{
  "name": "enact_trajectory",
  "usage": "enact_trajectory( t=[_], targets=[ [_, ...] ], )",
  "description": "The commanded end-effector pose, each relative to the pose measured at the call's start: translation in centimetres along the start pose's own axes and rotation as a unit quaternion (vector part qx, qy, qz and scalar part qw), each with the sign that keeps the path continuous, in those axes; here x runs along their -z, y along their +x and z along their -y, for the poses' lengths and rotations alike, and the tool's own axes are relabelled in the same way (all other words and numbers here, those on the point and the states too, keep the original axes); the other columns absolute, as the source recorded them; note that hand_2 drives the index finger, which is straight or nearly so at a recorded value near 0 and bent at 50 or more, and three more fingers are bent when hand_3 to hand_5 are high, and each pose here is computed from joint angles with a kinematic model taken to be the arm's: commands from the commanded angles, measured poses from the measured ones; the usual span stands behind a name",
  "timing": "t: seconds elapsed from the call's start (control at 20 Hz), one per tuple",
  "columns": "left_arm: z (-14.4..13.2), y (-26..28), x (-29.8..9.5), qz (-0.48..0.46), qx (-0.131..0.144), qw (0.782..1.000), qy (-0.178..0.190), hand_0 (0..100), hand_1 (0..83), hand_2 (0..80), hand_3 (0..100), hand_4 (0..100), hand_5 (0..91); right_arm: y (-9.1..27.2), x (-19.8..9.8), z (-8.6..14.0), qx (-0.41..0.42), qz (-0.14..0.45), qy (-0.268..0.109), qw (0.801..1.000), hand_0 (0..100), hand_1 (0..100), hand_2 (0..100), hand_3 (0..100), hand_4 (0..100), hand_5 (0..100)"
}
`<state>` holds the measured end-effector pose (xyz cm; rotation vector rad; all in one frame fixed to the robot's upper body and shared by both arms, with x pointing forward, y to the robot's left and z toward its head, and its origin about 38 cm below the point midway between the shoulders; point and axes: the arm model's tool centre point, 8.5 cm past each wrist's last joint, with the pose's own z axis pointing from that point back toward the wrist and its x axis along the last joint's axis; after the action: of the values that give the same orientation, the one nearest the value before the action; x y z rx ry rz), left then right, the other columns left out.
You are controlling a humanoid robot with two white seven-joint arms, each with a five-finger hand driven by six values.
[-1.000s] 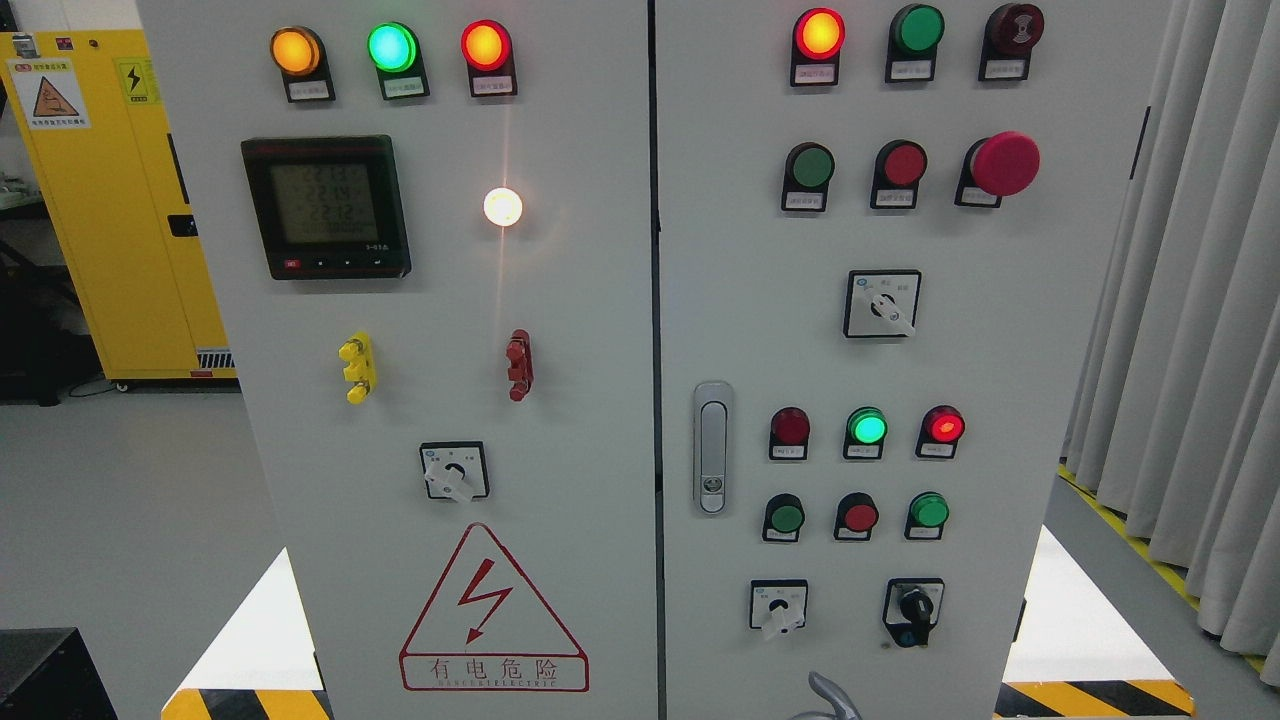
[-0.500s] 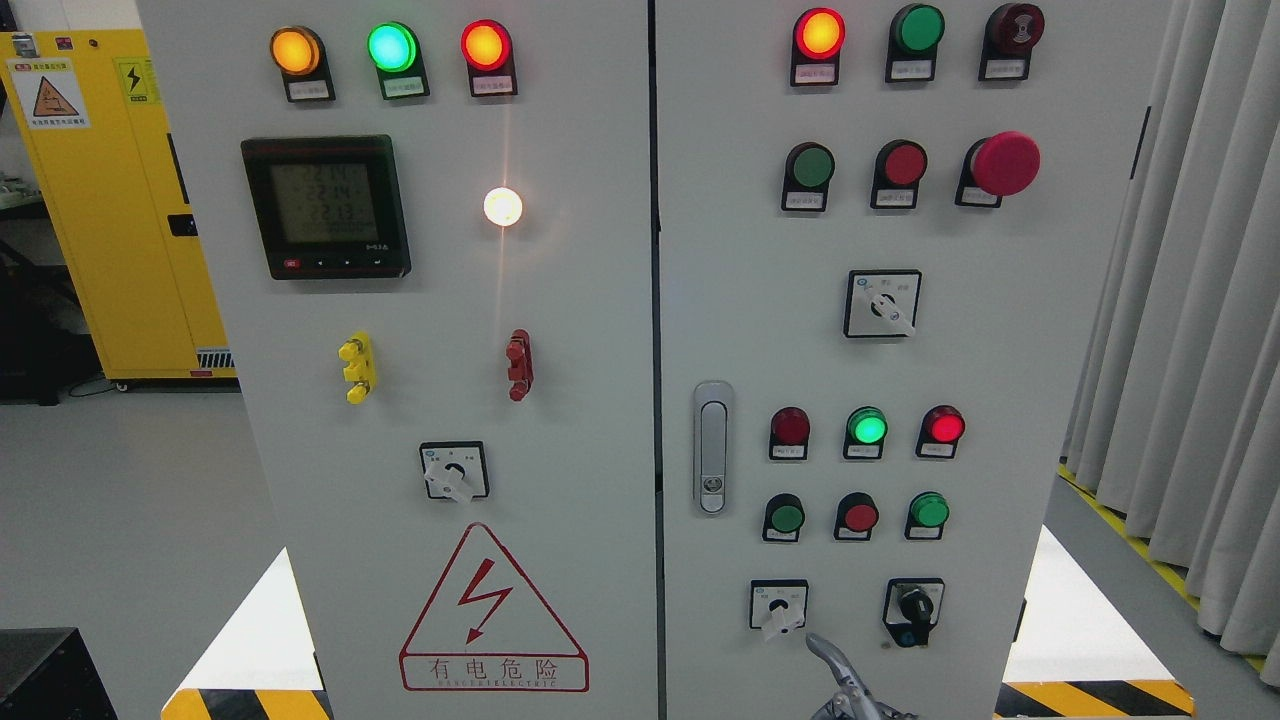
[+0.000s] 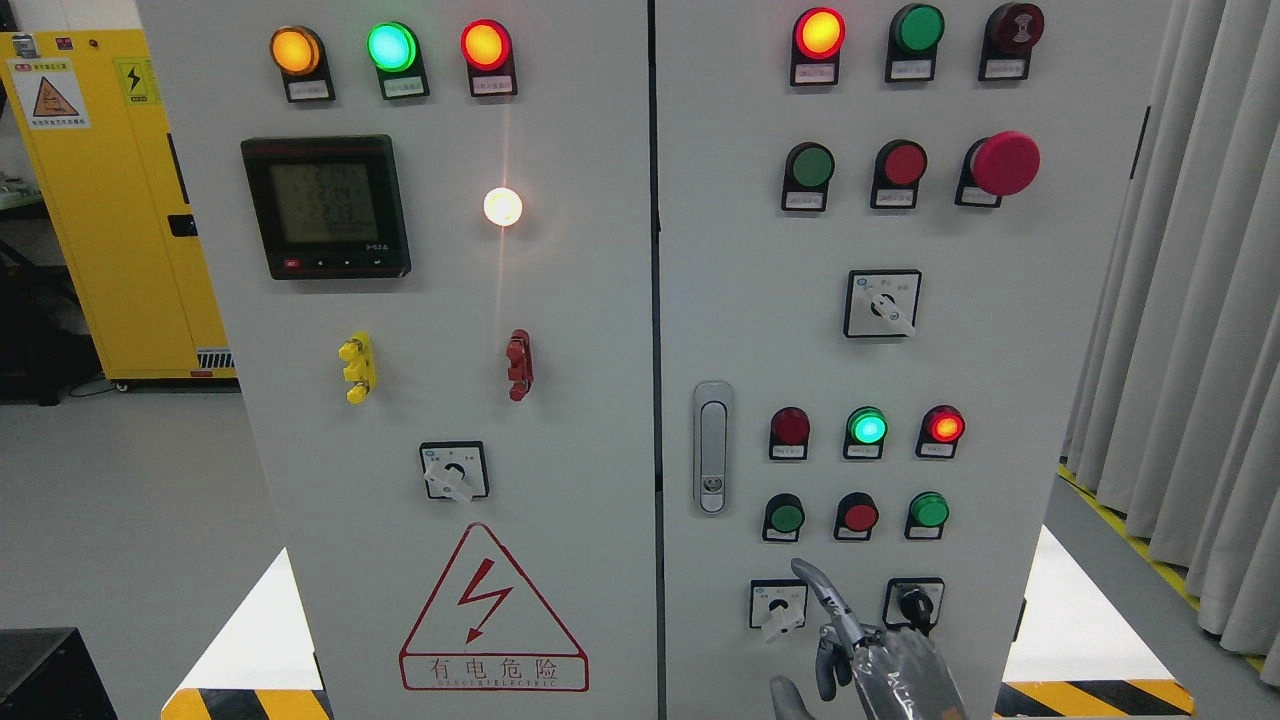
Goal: Press green start button
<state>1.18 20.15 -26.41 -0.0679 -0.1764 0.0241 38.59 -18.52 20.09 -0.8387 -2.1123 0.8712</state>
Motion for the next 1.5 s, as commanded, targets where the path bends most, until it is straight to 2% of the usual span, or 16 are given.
enact_trajectory(
  t=[0.0, 0.85, 1.45],
  targets=[
    [0.0, 0.0, 0.0, 0.0, 0.0, 1.0, 0.0, 12, 55.6, 0.0, 0, 0, 0.0, -2.8, 0.7, -0.7, -0.056, -0.019, 0.032, 0.998, 55, 83, 0, 92, 92, 100],
    [0.0, 0.0, 0.0, 0.0, 0.0, 1.0, 0.0, 12, 55.6, 0.0, 0, 0, 0.0, -2.9, 2.5, -0.1, -0.065, -0.014, 0.027, 0.997, 61, 84, 0, 92, 92, 100],
    [0.0, -0.1, 0.0, 0.0, 0.0, 1.0, 0.0, 12, 55.6, 0.0, 0, 0, 0.0, -3.2, 2.4, -1.0, -0.061, -0.023, 0.038, 0.997, 63, 84, 0, 92, 92, 100]
  ],
)
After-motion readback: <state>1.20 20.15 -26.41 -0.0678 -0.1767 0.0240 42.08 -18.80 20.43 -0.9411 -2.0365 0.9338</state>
